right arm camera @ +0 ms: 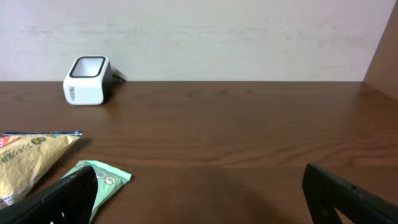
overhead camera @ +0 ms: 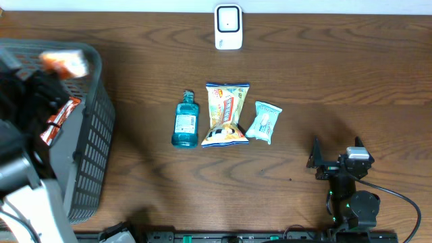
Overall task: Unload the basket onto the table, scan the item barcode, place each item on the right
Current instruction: 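Carry the orange pack and set it right of the green wipes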
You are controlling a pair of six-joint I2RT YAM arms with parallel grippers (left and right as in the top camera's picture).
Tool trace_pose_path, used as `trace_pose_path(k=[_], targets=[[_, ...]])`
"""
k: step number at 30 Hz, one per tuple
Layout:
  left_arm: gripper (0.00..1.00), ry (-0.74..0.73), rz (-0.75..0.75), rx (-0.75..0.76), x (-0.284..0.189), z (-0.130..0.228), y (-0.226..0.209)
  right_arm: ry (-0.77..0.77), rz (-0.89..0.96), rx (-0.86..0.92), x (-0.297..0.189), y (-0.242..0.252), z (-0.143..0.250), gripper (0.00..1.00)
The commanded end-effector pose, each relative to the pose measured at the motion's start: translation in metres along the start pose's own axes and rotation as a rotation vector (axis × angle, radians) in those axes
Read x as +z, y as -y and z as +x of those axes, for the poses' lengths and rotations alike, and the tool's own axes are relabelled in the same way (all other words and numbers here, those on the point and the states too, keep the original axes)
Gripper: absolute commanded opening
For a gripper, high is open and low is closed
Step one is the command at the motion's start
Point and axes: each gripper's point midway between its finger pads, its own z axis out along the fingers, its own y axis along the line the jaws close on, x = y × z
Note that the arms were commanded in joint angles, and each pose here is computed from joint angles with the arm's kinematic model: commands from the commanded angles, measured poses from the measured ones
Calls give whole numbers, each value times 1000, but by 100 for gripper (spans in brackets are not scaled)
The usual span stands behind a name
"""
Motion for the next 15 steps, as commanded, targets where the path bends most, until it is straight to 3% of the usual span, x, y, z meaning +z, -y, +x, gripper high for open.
trace_pose_path(k=[1,10,15], targets=[[8,-81,291,97,-18,25,76,2,1,13,0,0,0,99],[7,-447,659,397,-15,158,191,2,1,13,0,0,0,99],[7,-634,589,508,19,238,206,2,1,13,0,0,0,99]])
